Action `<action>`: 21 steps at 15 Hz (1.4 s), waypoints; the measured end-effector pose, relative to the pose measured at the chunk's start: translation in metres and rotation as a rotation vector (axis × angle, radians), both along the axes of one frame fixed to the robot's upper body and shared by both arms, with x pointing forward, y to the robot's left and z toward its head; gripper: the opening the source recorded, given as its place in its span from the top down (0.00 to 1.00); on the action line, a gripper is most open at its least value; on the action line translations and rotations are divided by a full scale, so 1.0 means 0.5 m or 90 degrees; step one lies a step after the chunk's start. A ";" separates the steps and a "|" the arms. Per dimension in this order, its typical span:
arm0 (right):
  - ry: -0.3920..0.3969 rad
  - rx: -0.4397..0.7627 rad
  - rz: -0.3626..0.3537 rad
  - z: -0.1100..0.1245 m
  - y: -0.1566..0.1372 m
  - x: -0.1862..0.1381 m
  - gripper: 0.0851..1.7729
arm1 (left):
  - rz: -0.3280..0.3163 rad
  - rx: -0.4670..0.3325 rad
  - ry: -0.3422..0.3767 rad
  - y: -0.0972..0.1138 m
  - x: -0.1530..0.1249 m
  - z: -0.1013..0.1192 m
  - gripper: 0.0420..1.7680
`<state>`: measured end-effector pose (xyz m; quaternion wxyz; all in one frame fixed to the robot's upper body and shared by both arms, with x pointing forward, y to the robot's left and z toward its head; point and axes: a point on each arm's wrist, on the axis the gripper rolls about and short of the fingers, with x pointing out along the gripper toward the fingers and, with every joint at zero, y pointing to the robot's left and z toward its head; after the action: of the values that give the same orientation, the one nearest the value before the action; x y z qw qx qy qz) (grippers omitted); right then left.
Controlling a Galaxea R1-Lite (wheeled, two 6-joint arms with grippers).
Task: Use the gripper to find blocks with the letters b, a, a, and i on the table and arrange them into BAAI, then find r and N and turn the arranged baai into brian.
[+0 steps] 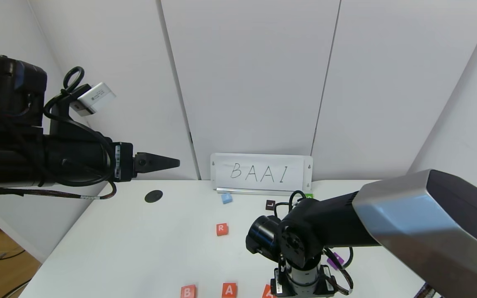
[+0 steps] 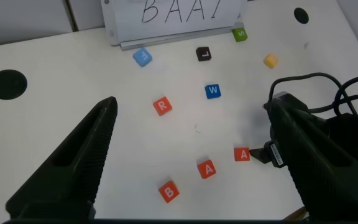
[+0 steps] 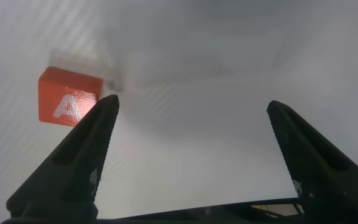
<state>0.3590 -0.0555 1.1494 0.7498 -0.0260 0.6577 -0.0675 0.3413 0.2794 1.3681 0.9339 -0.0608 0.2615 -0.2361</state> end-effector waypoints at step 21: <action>-0.097 0.083 -0.050 0.158 -0.122 0.089 0.04 | 0.006 0.000 -0.006 0.006 0.000 0.005 0.03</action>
<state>0.4037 -0.1163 1.2284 0.7943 0.0541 0.6026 -0.0555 0.3411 0.2825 1.3705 0.9364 -0.0606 0.2566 -0.2316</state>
